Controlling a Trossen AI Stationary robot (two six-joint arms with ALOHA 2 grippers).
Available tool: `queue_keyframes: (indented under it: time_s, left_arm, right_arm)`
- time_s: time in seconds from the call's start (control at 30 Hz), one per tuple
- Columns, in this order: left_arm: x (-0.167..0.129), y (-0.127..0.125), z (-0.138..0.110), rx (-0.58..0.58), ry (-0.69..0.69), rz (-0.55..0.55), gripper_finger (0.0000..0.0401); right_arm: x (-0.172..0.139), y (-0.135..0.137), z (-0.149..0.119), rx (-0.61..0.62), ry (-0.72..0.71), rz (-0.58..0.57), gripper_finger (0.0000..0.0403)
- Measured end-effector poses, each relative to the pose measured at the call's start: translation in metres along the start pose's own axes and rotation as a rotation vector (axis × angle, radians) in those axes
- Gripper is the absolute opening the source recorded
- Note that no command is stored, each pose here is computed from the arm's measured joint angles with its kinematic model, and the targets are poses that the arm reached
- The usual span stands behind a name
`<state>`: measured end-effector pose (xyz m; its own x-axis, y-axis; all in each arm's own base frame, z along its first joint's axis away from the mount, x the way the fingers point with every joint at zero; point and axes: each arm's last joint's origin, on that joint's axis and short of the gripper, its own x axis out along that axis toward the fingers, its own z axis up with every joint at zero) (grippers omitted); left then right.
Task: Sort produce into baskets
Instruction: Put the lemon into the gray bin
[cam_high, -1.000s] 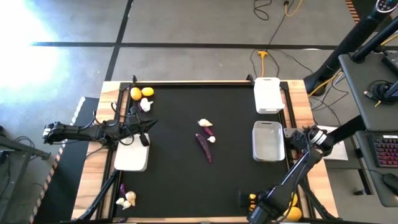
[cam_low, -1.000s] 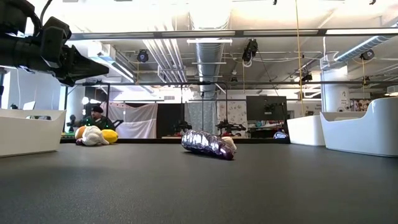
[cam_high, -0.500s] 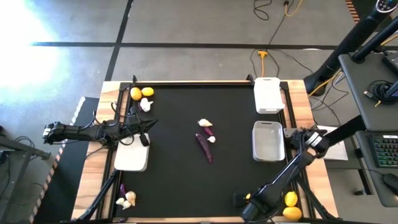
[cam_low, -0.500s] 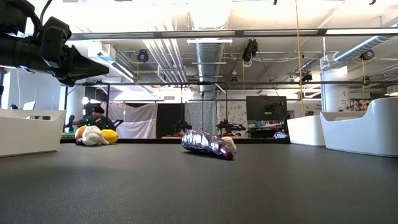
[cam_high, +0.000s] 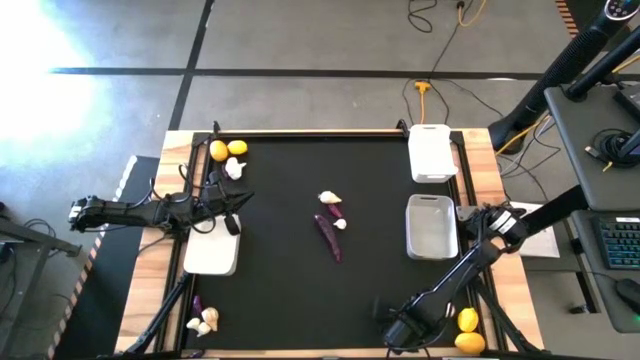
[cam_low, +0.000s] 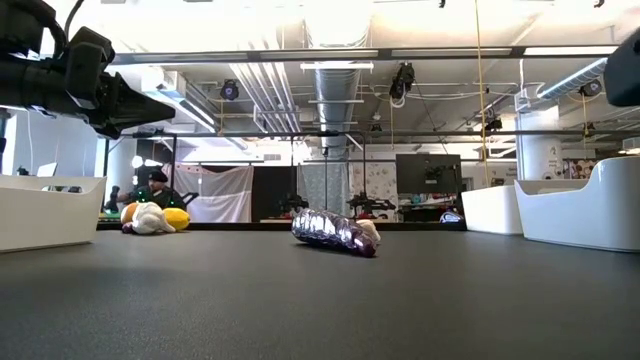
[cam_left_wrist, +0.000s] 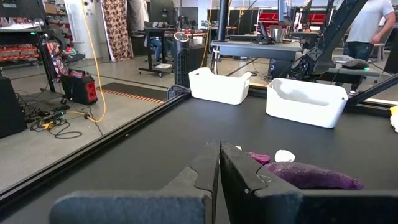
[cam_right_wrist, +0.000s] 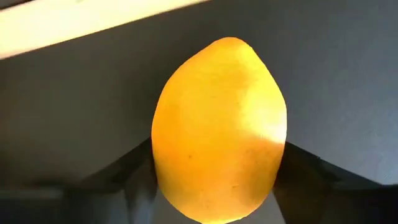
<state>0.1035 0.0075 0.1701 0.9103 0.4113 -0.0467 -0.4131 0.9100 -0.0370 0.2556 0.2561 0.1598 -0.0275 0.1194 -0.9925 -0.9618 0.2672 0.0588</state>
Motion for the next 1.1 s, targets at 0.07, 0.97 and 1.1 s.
queue_keyframes:
  time_s: [0.07,0.97,1.1]
  left_arm:
    - [0.000,0.000,0.000,0.000,0.000,0.000,0.0000]
    - [0.000,0.000,0.000,0.002,0.004,0.000,0.0000]
    - [0.001,0.000,-0.001,0.005,0.010,0.001,0.0000]
  right_arm:
    - [-0.001,0.001,-0.001,0.050,0.013,0.007,0.0228]
    - [-0.158,0.002,-0.259,1.954,0.105,-0.353,0.0233]
    - [-0.128,0.006,-0.275,2.005,0.068,-0.229,0.0231]
